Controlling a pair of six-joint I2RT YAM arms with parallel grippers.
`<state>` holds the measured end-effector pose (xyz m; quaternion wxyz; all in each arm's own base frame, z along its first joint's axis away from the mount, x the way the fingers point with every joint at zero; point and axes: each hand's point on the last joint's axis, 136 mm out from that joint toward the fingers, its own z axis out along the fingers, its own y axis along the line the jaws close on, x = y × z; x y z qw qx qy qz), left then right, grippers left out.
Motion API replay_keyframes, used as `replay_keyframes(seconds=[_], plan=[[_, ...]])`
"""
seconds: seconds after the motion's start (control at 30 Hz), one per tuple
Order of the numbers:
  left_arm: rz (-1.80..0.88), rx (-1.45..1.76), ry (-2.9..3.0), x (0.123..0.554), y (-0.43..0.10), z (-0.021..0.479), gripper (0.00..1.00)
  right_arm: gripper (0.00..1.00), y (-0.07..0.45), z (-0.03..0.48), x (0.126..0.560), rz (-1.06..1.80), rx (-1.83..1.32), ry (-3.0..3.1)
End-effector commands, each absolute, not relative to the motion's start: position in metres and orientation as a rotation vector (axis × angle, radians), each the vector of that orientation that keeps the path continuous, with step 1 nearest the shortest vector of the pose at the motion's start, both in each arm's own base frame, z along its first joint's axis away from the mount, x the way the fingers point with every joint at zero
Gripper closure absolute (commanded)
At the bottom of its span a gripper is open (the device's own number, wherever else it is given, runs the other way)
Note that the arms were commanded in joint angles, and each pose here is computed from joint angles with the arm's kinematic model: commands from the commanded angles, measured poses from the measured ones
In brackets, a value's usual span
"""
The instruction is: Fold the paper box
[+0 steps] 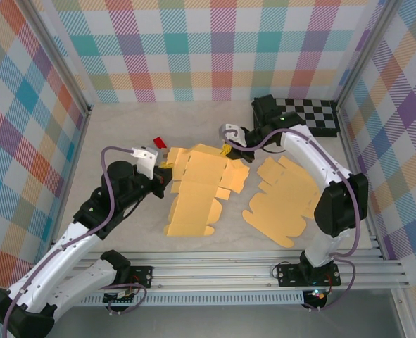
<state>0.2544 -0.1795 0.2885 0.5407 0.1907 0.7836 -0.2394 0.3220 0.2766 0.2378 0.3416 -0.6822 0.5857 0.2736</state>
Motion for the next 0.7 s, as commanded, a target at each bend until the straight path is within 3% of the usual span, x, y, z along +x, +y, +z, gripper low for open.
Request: replay_keyframes(seconds=[0.0,0.03,0.1,0.23,0.4,0.67], plan=[[-0.529,0.352,1.826,0.263,-0.169,0.302,1.00,1.00,0.271,0.260,0.311,0.695,-1.774,1.506],[-0.495,0.295,1.855,0.266,-0.160,0.301,0.96,1.00,0.269,0.263,0.310,0.686,-1.772,1.526],[-0.354,0.109,1.919,0.273,-0.128,0.298,0.71,1.00,0.262,0.265,0.313,0.633,-1.751,1.593],[-0.279,-0.074,1.916,0.276,-0.100,0.310,0.46,1.00,0.247,0.252,0.318,0.490,-1.790,1.653],[-0.327,0.125,1.926,0.293,-0.133,0.332,0.40,1.00,0.245,0.254,0.317,0.443,-1.828,1.608],[-0.314,0.752,1.643,0.312,-0.209,0.348,0.37,1.00,0.243,0.249,0.306,0.401,-1.927,1.563]])
